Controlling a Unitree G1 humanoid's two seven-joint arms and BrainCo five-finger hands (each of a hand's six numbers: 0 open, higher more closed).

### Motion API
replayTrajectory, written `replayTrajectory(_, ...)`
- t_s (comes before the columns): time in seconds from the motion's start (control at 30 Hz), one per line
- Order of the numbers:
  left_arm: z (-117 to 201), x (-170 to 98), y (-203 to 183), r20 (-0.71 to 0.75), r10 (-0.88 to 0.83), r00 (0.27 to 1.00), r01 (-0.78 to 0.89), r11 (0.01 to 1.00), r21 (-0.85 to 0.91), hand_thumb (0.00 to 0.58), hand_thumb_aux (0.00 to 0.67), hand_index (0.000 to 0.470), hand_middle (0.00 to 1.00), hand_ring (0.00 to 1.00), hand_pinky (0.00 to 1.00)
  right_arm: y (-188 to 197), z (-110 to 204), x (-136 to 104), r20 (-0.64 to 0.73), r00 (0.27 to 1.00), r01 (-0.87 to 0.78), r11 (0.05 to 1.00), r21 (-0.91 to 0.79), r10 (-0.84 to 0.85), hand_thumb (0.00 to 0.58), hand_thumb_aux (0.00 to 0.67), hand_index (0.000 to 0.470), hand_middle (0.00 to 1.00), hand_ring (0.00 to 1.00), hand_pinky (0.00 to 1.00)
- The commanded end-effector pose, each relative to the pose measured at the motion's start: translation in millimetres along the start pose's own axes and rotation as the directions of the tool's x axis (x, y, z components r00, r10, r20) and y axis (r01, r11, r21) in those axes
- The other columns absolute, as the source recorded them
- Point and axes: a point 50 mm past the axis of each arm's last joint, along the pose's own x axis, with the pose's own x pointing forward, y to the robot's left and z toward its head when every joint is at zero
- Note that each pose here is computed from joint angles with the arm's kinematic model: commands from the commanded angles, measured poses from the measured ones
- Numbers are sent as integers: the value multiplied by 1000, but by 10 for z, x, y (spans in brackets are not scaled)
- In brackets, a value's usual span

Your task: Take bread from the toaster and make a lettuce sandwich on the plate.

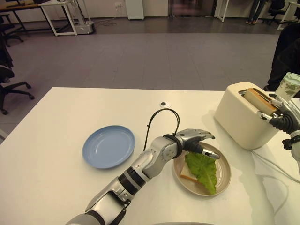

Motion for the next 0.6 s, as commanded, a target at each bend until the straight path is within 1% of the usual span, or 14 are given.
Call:
replayTrajectory(0.03, 71, -123, 177, 32, 80, 996, -80, 997, -7, 0, 0, 0, 0, 0, 0, 48, -97, 0, -44, 999, -30, 999, -34, 28, 580, 670, 470, 0, 0, 0)
replayTrajectory(0.1, 67, -188, 212, 32, 99, 995, -99, 995, -7, 0, 0, 0, 0, 0, 0, 45, -35, 20, -8, 1000, -11, 1000, -14, 10, 580, 670, 470, 0, 0, 0)
replayTrajectory(0.2, -19, -257, 173, -1, 96, 995, -96, 995, -11, 0, 0, 0, 0, 0, 0, 3, 92, 58, 56, 998, 38, 999, 23, -39, 580, 670, 470, 0, 0, 0)
replayTrajectory(0.3, -93, -344, 142, -29, 108, 994, -109, 994, -27, 0, 0, 0, 0, 0, 0, -64, 94, 99, 56, 996, 66, 996, 63, -69, 580, 670, 470, 0, 0, 0)
replayTrajectory(0.37, -148, -444, 191, -50, 145, 988, -147, 989, -31, 0, 0, 0, 0, 0, 0, -215, 112, 125, 57, 989, 126, 979, 157, -137, 580, 670, 470, 0, 0, 0)
replayTrajectory(0.4, -174, -512, 232, -61, 170, 984, -172, 985, -32, 0, 0, 0, 0, 0, 0, -323, 149, 133, 67, 979, 171, 950, 262, -194, 580, 670, 470, 0, 0, 0)
replayTrajectory(0.5, -233, -710, 358, -88, 259, 962, -262, 965, -26, 0, 0, 0, 0, 0, 0, -608, 295, 120, 127, 939, 244, 876, 416, -321, 580, 670, 470, 0, 0, 0)
replayTrajectory(0.6, -192, -841, 429, -67, 348, 935, -350, 936, -23, 0, 0, 0, 0, 0, 0, -830, 488, 83, 188, 901, 242, 811, 532, -392, 580, 670, 470, 0, 0, 0)
